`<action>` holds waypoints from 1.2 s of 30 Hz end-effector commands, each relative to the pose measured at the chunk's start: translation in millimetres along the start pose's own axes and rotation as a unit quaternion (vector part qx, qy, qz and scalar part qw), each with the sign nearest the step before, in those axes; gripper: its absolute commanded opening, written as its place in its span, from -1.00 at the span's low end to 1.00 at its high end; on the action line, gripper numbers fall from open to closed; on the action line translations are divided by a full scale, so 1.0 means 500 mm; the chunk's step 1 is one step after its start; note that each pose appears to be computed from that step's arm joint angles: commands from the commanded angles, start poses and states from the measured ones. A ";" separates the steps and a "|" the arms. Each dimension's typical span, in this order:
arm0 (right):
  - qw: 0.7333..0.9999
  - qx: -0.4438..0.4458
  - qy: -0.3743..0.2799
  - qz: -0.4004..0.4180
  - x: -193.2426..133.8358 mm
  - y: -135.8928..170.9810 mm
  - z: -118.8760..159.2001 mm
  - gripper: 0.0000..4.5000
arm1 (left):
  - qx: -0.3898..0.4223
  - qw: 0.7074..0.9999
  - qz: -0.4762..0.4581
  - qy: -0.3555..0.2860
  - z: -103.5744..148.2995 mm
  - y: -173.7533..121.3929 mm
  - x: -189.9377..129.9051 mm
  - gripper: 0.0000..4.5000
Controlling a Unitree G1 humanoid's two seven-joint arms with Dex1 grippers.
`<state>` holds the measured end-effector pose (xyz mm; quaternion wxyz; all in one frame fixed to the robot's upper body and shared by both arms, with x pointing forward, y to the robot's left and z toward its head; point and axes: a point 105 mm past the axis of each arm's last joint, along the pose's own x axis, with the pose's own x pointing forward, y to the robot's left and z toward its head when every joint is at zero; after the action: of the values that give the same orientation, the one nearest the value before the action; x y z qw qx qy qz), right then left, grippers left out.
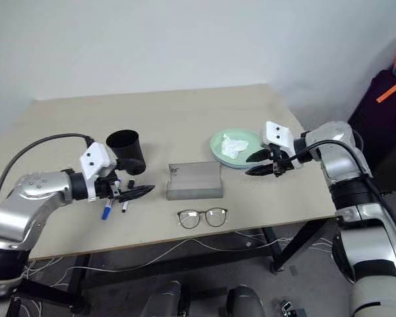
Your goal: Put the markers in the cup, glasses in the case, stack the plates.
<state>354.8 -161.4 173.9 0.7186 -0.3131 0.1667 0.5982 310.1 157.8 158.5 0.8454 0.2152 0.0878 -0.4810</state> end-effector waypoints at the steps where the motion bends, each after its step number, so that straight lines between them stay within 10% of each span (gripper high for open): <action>1: 1.000 0.001 -0.015 0.026 -0.021 0.021 0.021 0.09 | 0.032 0.998 -0.044 -0.011 0.023 -0.013 0.025 0.86; 7: 0.999 0.005 -0.041 0.022 -0.026 0.028 0.044 0.98 | 0.030 0.991 -0.128 -0.013 0.025 -0.062 0.092 0.86; 30: 0.999 0.015 -0.050 -0.017 0.000 0.020 0.043 0.99 | 0.005 0.971 -0.237 -0.006 -0.012 -0.156 0.188 0.86; 36: 0.998 0.017 -0.051 -0.023 0.002 0.018 0.043 1.00 | 0.008 0.971 -0.239 -0.001 -0.011 -0.156 0.199 -0.03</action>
<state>340.8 -147.0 171.6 0.7398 -0.2635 0.1569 0.5989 291.6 51.9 84.5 0.7051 0.1798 0.1537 -0.6685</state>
